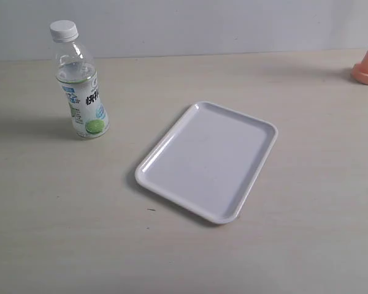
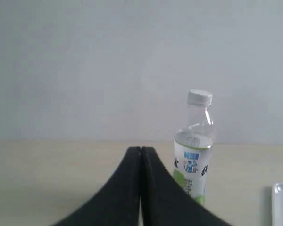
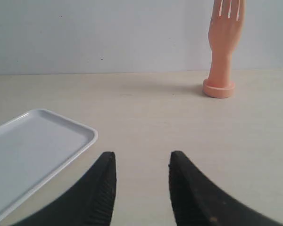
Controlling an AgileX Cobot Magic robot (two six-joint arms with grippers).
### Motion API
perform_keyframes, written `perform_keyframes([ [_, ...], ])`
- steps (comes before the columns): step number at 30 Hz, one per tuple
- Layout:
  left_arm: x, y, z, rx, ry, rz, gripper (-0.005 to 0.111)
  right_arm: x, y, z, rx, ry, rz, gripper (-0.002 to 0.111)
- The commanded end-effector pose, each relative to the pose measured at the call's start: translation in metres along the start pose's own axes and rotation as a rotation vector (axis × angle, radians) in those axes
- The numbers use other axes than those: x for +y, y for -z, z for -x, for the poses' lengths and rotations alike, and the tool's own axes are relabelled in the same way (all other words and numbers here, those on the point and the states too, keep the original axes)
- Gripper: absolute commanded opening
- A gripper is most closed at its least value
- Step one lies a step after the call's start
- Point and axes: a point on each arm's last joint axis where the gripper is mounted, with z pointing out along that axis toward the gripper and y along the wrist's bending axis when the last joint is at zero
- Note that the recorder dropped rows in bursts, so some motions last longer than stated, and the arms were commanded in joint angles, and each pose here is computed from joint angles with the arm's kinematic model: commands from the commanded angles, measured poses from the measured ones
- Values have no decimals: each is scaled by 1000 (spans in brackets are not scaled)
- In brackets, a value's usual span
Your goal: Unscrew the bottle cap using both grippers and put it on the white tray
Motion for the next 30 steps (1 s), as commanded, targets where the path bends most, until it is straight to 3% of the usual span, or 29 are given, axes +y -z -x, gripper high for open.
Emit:
perform_keyframes([
  [1, -2, 1, 10, -125, 123, -25, 0, 0, 0, 0, -16, -3, -5, 37],
  [5, -2, 2, 16, -177, 355, -59, 0, 0, 0, 0, -16, -3, -5, 37],
  [9, -4, 5, 28, -305, 406, -110, 0, 0, 0, 0, -16, -3, -5, 37],
  [12, -6, 15, 48, -546, 406, -190, 0, 0, 0, 0, -16, -3, -5, 37],
  [14, -4, 16, 65, -620, 400, -175, 0, 0, 0, 0, -16, -3, -5, 37],
  [16, 0, 1, 92, -570, 332, -76, 0, 0, 0, 0, -12, -3, -5, 37],
  [18, 0, -28, 100, -450, 252, -25, 0, 0, 0, 0, -9, -3, -5, 37],
  [21, -6, -83, 69, -164, 194, -55, 0, 0, 0, 0, -9, -3, -5, 37],
  [26, -16, -145, 6, 25, 33, -177, 3, 0, 0, 0, -9, -3, -5, 37],
  [28, -17, -160, -18, 50, -9, -194, 18, 0, 0, 0, -9, -3, -5, 37],
  [30, -17, -176, -37, 74, -2, -202, 46, 0, 0, 0, -9, -3, -5, 37],
])
